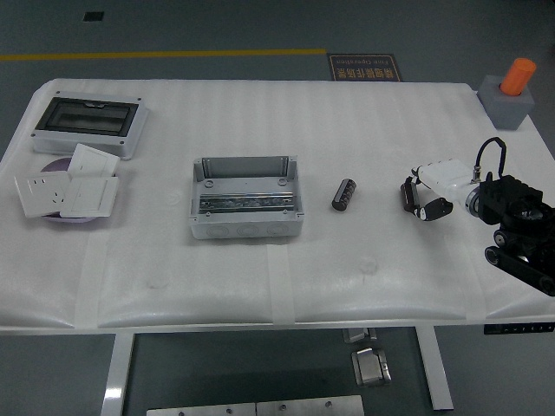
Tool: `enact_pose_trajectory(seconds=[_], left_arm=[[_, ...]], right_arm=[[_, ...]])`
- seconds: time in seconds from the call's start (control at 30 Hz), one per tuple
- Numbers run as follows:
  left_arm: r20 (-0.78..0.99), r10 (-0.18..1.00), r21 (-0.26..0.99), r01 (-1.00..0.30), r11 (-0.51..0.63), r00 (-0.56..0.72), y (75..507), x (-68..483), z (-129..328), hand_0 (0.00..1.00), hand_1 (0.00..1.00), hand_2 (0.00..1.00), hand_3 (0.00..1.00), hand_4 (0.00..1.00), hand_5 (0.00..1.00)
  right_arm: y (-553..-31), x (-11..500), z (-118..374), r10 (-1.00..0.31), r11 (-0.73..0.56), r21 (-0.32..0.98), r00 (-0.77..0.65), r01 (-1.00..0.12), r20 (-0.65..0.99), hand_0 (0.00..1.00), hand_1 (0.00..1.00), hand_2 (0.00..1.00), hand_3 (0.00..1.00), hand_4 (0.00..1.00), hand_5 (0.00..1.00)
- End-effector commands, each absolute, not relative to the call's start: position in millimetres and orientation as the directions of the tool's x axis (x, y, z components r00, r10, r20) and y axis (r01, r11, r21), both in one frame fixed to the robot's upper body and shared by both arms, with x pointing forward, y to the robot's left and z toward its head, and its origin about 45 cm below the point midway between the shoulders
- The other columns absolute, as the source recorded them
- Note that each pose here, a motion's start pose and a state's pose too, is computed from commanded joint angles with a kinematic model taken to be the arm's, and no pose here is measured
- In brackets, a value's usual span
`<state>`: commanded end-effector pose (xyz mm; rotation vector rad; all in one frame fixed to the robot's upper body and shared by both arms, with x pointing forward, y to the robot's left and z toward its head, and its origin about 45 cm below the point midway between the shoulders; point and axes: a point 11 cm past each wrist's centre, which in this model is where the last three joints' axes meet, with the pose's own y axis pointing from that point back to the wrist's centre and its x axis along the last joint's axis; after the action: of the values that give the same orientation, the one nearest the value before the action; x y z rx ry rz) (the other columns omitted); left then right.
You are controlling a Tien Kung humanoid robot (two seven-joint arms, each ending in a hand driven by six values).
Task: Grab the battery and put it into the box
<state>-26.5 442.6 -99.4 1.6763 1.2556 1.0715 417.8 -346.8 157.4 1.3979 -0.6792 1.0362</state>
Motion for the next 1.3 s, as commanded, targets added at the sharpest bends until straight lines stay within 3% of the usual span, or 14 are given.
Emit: enact_pose_trajectory(seconds=[0.43, 0.73, 1.03, 1.13, 1.3], left_arm=[[0.175, 0.972, 0.92, 0.325, -0.219, 0.158, 441.0, -28.3, -100.2, 0.632, 0.656, 0.478, 0.546, 0.611, 0.179], [0.176, 0.973, 0.917, 0.335, -0.217, 0.151, 442.3, -35.3, -99.6, 0.632, 0.656, 0.479, 0.545, 0.613, 0.18], [0.186, 0.972, 0.905, 0.36, -0.225, 0.141, 448.9, -47.4, -96.3, 0.631, 0.655, 0.478, 0.545, 0.614, 0.18], [0.187, 0.972, 0.907, 0.356, -0.226, 0.141, 449.3, -45.9, -96.3, 0.631, 0.655, 0.476, 0.543, 0.618, 0.18], [0.186, 0.972, 0.907, 0.356, -0.226, 0.143, 449.4, -45.0, -96.2, 0.631, 0.655, 0.476, 0.543, 0.618, 0.178]], right_arm=[[-338.5, 426.4, 182.1, 0.12, -0.146, 0.388, 0.373, -0.91, 0.92, 0.645, 0.614, 0.715, 0.695, 0.566, 0.277], [-268.7, 429.6, 217.3, -0.189, -0.283, 0.227, 0.286, -0.932, 0.939, 0.644, 0.611, 0.71, 0.695, 0.568, 0.275], [-176.9, 399.8, 237.8, -0.601, -0.408, -0.005, 0.264, -0.913, 0.754, 0.641, 0.612, 0.71, 0.695, 0.571, 0.278], [-156.0, 394.4, 233.5, -0.643, -0.421, -0.024, 0.279, -0.907, 0.713, 0.639, 0.611, 0.72, 0.698, 0.585, 0.283], [-127.0, 386.5, 213.4, -0.605, -0.459, 0.027, 0.335, -0.888, 0.722, 0.64, 0.614, 0.72, 0.703, 0.612, 0.297]])
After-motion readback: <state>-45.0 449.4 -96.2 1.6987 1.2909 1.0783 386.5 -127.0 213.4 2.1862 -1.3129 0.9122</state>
